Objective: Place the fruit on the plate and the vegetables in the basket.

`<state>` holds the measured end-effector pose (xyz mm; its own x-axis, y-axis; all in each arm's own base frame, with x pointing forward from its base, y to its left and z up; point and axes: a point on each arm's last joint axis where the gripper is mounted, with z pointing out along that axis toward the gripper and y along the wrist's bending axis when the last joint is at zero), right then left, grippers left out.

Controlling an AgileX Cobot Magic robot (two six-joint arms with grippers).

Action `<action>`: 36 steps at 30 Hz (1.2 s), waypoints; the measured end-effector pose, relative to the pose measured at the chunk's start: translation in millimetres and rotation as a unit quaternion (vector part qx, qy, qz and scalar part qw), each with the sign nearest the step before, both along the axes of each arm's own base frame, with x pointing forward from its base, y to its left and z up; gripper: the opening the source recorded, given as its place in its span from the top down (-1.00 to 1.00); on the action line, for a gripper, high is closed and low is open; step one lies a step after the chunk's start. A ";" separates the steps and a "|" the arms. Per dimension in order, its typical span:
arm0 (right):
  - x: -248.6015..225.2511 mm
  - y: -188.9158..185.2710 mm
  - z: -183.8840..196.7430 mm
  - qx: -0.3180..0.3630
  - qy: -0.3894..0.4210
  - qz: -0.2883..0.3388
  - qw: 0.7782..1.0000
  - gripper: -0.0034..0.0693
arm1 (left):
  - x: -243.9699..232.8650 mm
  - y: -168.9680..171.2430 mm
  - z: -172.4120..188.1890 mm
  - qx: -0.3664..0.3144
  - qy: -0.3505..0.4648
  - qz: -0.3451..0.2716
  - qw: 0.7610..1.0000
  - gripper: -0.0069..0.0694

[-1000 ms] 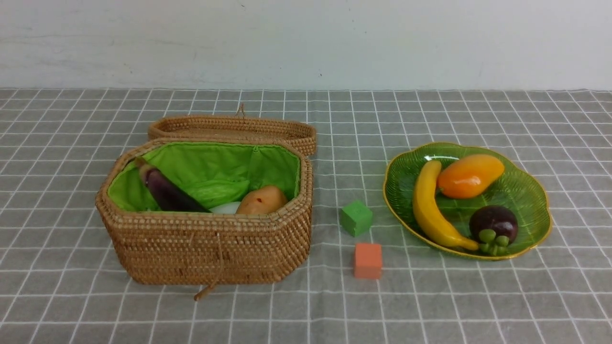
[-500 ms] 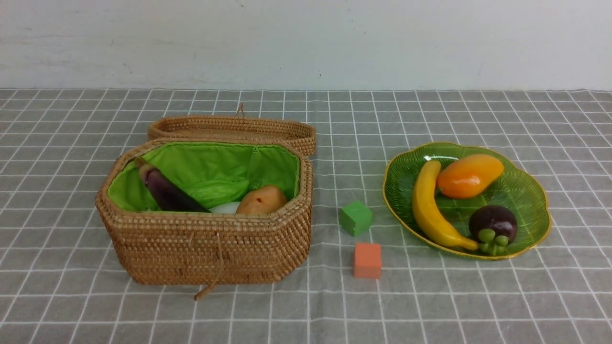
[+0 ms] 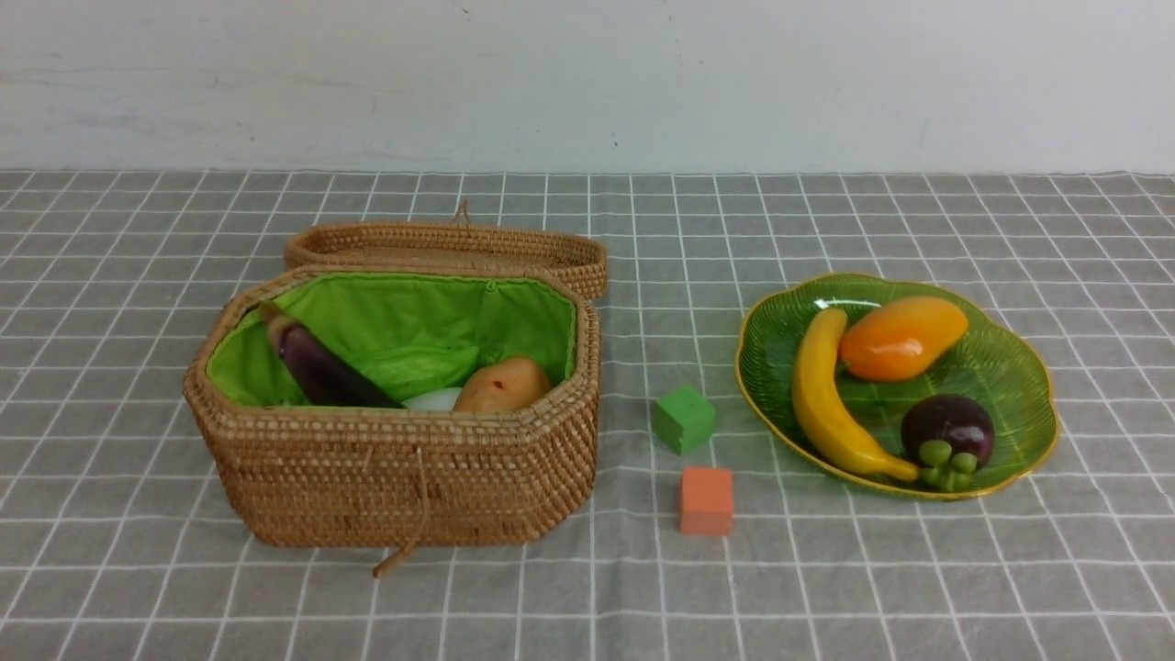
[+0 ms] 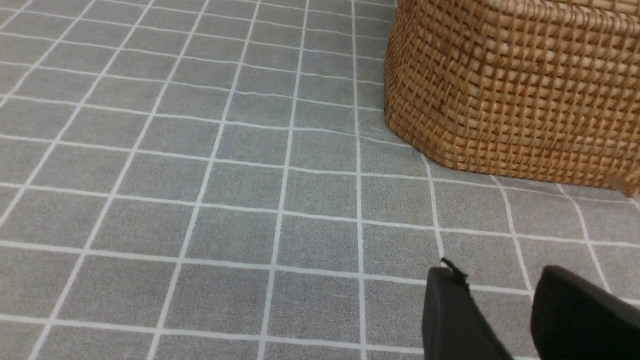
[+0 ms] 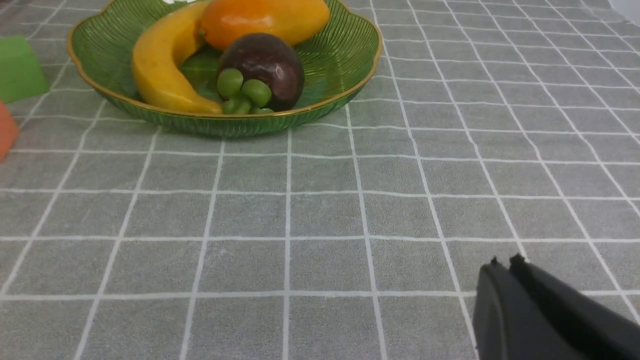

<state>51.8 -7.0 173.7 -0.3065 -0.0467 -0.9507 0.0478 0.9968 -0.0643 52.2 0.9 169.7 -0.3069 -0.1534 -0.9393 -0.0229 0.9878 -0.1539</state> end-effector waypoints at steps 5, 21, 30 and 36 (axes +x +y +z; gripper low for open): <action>0.0 0.1 0.0 0.001 0.000 0.000 1.000 0.87 | 0.0 0.0 0.0 0.000 0.000 0.000 1.000 0.20; 0.0 0.1 0.1 0.002 -0.001 0.000 1.000 0.82 | 0.0 0.0 0.0 0.000 0.000 0.000 1.000 0.20; 0.1 0.1 0.1 0.002 -0.001 0.000 1.000 0.78 | 0.0 0.0 0.0 0.000 0.000 0.000 1.000 0.20; 0.1 0.1 0.1 0.002 -0.001 0.000 1.000 0.75 | 0.0 0.0 0.0 0.000 0.000 0.000 1.000 0.20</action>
